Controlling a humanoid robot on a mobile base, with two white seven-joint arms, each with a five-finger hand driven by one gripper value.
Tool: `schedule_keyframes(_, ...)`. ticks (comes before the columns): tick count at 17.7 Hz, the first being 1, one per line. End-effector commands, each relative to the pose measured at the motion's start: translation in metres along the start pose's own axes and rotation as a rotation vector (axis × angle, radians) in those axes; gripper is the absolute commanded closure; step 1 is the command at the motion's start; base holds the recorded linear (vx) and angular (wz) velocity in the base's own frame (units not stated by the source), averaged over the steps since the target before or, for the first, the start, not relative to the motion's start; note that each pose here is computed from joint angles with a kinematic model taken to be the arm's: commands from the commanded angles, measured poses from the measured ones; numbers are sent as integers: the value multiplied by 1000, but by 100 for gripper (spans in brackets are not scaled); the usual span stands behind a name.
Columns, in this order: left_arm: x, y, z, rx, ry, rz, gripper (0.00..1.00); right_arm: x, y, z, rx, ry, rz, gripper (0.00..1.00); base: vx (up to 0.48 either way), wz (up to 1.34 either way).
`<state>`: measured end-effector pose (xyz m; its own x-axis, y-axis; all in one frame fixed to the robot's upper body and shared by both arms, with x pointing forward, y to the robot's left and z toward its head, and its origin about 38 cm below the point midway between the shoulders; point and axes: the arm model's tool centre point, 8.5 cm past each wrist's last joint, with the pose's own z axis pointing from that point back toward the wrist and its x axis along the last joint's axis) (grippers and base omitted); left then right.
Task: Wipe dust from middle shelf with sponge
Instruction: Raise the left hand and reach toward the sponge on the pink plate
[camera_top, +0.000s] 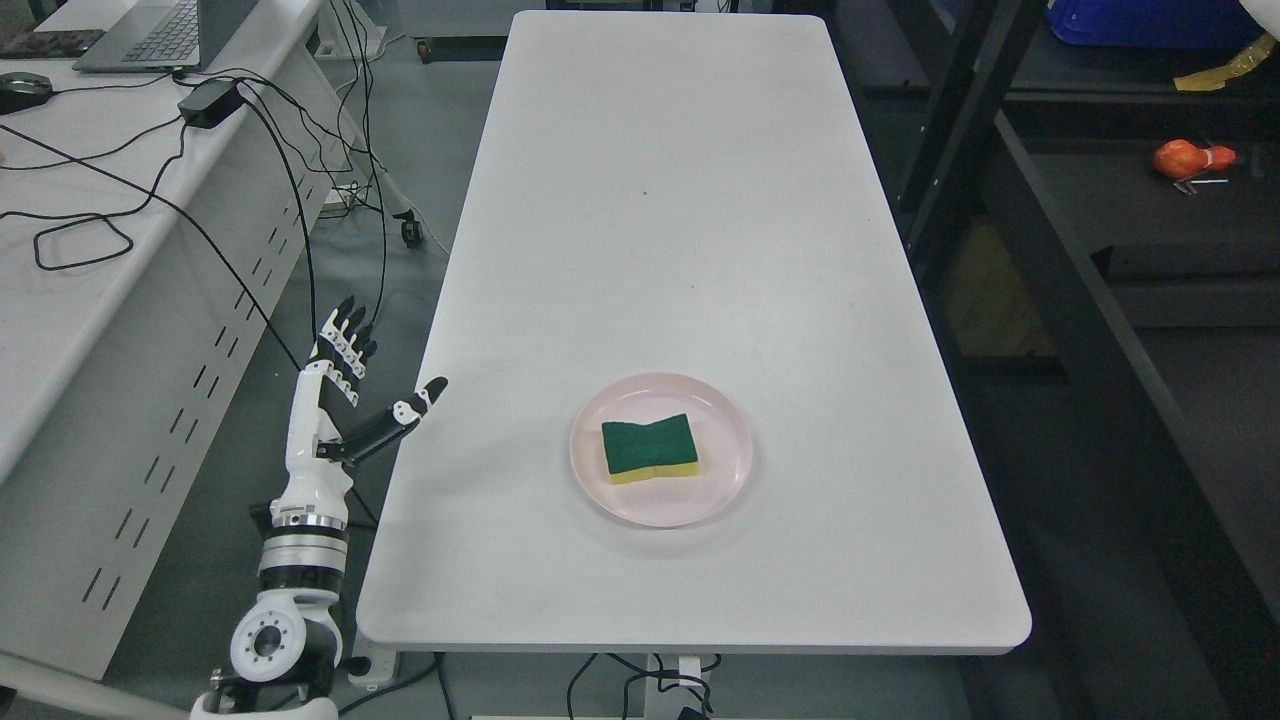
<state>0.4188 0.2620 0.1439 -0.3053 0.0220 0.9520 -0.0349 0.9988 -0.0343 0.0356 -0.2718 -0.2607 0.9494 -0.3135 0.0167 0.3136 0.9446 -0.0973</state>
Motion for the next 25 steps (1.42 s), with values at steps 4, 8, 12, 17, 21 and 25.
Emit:
schedule_keyframes(4,16,0,-13,-14,-45,-12,1,9,-10,0,-15,-22,-2,0,0,0)
schedule_keyframes(8,39,27,-42,-187,-74,-237,5,9,-10,0,-15,-22,-1,0,0,0)
schedule_keyframes(12,64,29,-91,-495,-130,-829,6,9,-10,0,-15,-22,-2,0,0,0)
schedule_keyframes(17,61,-33,-100,-1049,-381,-1524,6,9,-10,0,-15,-22,-2,0,0,0)
schedule_keyframes(21,43,-75,-90,-1318,-485,-1782,6,9,-10,0,-15,-22,-2,0,0,0)
schedule_keyframes(25,31,-100,-87,-1424,-518,-1886,7,9,-10,0,-15,-22,-1,0,0,0)
